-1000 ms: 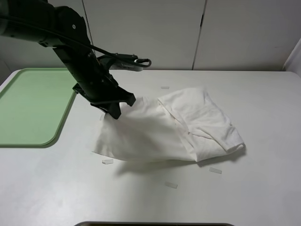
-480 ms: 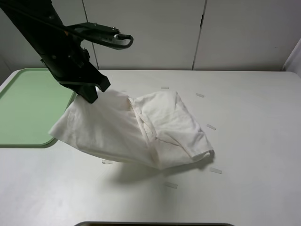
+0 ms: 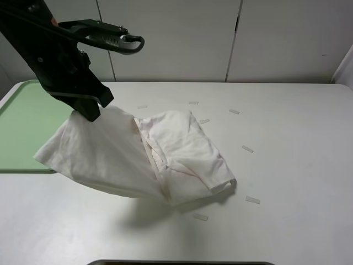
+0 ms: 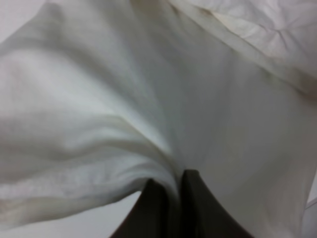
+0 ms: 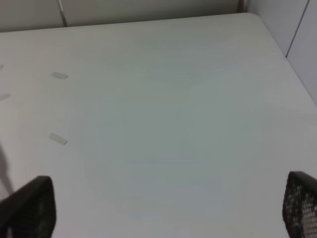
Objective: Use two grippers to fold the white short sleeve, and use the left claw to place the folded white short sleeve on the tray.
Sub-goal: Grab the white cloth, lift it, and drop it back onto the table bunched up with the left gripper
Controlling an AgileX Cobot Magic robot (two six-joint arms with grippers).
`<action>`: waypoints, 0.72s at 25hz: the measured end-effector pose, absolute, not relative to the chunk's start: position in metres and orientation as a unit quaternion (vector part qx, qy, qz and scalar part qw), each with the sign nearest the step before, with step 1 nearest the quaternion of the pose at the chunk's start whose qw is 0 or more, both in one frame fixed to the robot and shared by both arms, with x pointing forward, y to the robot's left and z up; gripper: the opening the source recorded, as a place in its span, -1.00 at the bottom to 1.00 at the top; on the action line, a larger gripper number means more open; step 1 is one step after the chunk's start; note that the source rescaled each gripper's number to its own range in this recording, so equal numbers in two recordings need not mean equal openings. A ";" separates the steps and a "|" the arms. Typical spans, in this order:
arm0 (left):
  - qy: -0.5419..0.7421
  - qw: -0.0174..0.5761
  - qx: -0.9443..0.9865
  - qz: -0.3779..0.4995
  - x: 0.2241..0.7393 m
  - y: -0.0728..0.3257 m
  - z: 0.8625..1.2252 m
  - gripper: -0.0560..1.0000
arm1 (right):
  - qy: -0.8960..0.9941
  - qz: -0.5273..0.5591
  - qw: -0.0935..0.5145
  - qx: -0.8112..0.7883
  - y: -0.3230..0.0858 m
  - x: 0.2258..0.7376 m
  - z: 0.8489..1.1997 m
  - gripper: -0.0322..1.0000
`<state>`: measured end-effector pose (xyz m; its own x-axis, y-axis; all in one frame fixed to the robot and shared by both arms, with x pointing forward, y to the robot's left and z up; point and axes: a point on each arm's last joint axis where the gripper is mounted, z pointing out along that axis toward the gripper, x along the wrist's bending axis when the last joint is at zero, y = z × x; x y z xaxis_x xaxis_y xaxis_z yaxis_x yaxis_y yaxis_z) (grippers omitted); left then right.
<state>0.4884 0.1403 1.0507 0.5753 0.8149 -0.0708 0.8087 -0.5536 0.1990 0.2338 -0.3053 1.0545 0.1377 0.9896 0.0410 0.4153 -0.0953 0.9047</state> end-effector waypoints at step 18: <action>0.441 0.182 0.879 -0.008 0.492 0.074 1.003 -0.84 | 0.546 0.368 0.391 0.644 -0.305 0.234 1.055 1.00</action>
<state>0.4922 0.0743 1.0028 0.6110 0.7721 -0.1751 0.7780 -0.5446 0.3133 0.2338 -0.3048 1.0545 0.1339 0.9899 0.0467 0.4155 -0.0989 0.9042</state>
